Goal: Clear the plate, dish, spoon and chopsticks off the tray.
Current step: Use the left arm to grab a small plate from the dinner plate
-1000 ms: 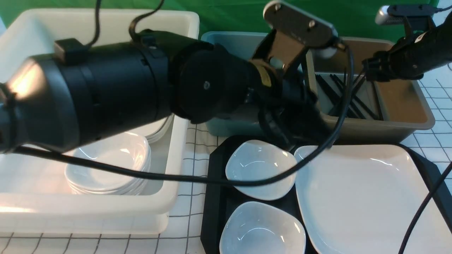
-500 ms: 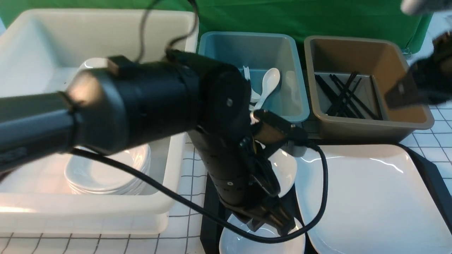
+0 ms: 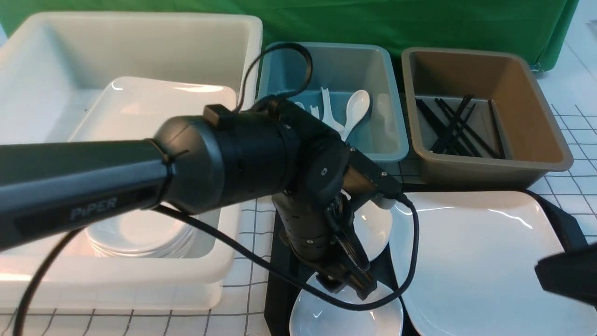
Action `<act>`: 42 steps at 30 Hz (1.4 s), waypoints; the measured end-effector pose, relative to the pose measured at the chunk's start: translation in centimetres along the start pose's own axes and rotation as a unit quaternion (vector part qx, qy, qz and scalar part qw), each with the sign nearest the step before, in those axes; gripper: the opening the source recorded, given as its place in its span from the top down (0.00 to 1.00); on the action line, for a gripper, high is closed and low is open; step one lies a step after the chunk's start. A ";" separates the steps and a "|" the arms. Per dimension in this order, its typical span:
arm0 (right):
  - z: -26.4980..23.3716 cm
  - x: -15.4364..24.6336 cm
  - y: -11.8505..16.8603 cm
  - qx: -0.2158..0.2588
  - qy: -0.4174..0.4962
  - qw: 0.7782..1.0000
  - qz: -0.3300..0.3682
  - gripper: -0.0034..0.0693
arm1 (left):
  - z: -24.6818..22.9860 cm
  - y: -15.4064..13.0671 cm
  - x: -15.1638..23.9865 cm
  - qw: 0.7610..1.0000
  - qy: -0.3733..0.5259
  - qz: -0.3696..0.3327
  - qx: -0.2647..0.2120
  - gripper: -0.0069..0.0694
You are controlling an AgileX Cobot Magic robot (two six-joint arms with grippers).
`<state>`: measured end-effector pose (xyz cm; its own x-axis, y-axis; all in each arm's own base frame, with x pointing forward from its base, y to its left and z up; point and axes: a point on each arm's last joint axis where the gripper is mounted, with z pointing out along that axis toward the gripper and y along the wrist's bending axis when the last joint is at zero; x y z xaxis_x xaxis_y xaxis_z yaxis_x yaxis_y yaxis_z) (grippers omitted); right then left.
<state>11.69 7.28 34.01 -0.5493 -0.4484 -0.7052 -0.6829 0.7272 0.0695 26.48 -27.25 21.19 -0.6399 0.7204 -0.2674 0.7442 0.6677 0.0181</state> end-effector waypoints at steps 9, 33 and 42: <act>-2.5 0.8 1.5 -0.003 -0.058 0.998 -0.040 0.94 | 2.8 0.6 0.0 0.999 0.025 -0.017 -0.032 0.21; -2.6 0.4 1.3 0.010 -0.082 0.996 -0.041 0.95 | 3.9 -0.1 0.2 0.997 0.051 -0.053 0.003 0.67; -2.6 0.4 1.3 0.010 -0.083 0.996 -0.041 0.95 | -2.3 -0.1 0.0 0.998 -0.017 -0.066 0.006 0.89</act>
<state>9.35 6.70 35.68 -0.4042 -0.4155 -0.8148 -0.7108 0.7034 -0.0061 25.95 -26.84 23.44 -0.7258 0.6193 -0.2995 0.6562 0.7539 -0.0315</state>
